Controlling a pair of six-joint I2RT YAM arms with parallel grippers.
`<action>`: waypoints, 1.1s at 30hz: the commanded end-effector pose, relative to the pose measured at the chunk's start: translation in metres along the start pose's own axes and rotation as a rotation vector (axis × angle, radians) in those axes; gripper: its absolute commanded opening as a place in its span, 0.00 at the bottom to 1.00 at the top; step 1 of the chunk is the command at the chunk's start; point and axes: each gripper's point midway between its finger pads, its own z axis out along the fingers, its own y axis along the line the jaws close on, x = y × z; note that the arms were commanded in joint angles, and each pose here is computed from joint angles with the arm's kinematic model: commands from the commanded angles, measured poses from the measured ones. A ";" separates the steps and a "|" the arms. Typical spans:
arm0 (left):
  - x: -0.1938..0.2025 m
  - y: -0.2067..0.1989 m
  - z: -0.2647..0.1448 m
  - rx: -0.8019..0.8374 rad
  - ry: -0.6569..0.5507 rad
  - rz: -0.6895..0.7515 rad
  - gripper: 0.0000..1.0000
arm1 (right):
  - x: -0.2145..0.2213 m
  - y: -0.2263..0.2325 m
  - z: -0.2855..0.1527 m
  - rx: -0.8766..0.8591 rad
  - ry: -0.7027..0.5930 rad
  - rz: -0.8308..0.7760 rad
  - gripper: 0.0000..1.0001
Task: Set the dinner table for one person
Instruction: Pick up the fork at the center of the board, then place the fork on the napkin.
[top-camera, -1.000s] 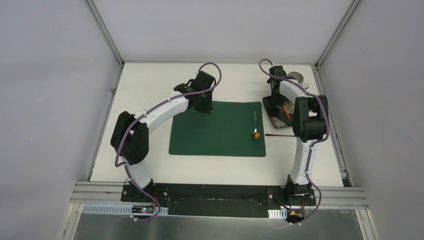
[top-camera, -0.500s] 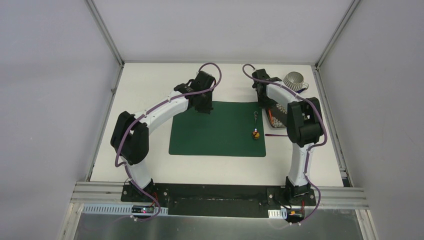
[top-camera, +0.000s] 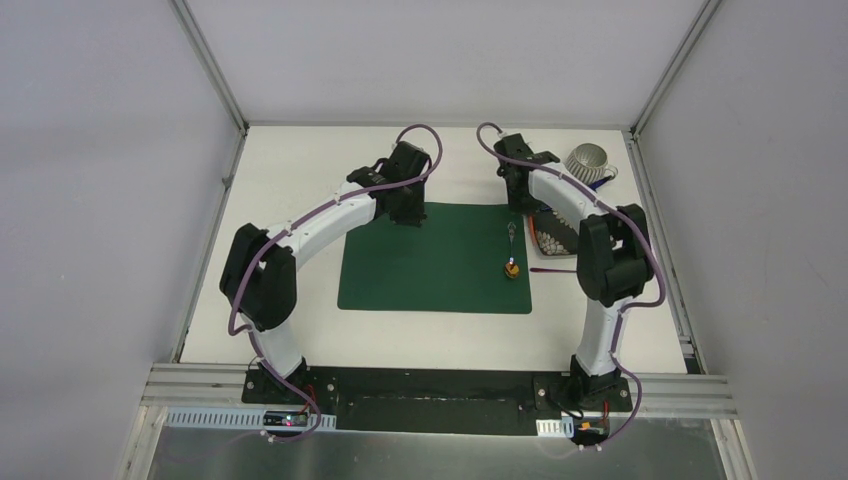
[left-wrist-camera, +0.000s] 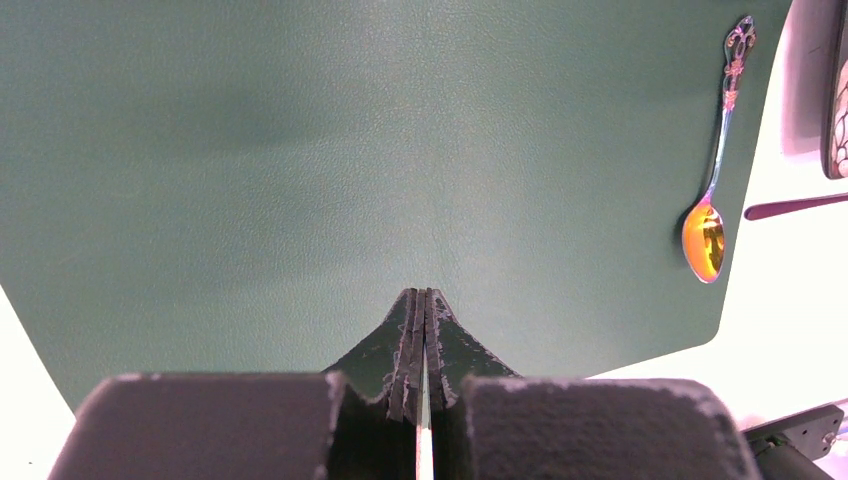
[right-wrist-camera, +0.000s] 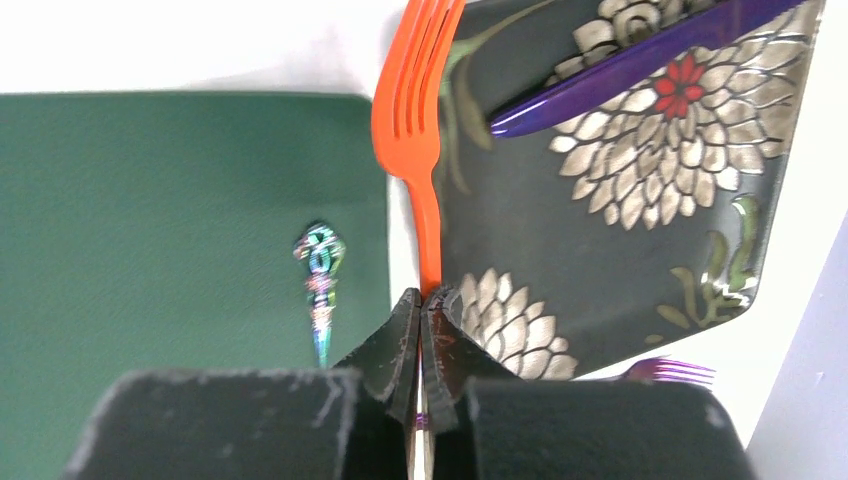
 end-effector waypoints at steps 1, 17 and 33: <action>-0.019 -0.013 -0.025 0.038 -0.080 -0.004 0.00 | -0.012 0.022 -0.038 -0.060 -0.076 0.041 0.00; -0.022 0.060 -0.092 -0.266 -0.282 -0.116 0.01 | -0.019 0.145 -0.108 -0.405 -0.223 0.129 0.00; 0.006 0.136 -0.153 -0.400 -0.378 -0.290 0.23 | -0.016 0.266 -0.147 -0.644 -0.298 0.226 0.00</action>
